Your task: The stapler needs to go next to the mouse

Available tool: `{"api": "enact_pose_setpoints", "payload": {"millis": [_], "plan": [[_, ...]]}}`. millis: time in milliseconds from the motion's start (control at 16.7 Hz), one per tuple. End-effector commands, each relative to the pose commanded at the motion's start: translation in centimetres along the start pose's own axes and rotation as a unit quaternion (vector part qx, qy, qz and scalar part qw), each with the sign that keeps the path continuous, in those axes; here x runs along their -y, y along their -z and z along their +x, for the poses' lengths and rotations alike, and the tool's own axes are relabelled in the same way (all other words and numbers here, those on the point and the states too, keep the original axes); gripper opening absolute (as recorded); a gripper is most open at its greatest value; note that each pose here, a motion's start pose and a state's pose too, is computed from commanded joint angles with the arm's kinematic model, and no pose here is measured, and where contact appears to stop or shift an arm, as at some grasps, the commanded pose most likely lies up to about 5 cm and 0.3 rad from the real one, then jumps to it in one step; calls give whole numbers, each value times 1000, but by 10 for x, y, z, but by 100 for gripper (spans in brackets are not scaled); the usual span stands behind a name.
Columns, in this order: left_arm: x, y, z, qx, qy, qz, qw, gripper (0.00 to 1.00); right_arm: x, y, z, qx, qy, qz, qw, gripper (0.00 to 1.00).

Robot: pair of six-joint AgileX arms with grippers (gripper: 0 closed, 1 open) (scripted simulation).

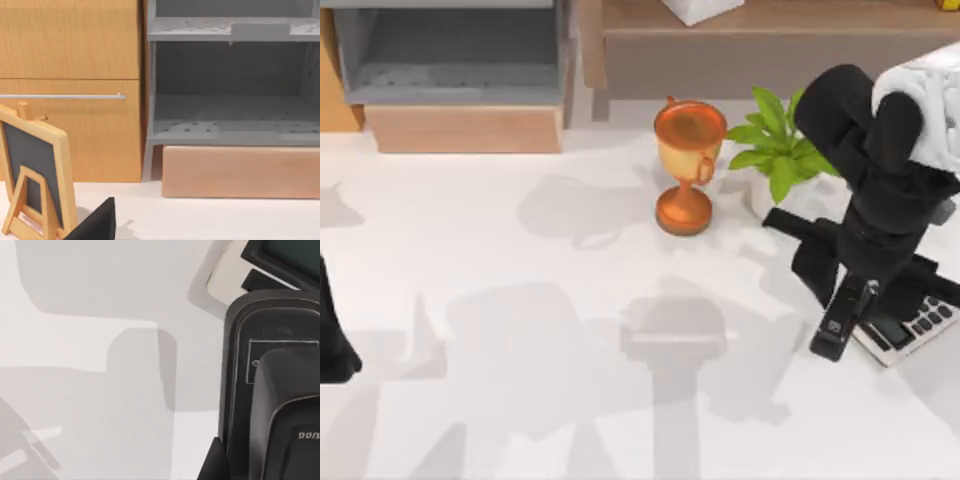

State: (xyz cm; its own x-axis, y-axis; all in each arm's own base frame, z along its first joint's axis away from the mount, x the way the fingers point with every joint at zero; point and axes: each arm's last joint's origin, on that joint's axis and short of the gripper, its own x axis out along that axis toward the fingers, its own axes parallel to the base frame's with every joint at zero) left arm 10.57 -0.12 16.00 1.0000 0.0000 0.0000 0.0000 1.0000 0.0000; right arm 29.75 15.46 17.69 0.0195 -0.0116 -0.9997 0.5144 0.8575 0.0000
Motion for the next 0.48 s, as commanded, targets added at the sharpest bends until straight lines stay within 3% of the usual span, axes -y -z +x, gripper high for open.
{"api": "enact_pose_setpoints", "payload": {"millis": [240, 480], "plan": [[0, 0, 0, 0, 0, 0, 1000, 100, 48, -89, -12, -2, 12, 38, 999, 0], [0, 0, 0, 0, 0, 0, 1000, 100, 102, -166, -13, -12, 14, 29, 999, 0]]}}
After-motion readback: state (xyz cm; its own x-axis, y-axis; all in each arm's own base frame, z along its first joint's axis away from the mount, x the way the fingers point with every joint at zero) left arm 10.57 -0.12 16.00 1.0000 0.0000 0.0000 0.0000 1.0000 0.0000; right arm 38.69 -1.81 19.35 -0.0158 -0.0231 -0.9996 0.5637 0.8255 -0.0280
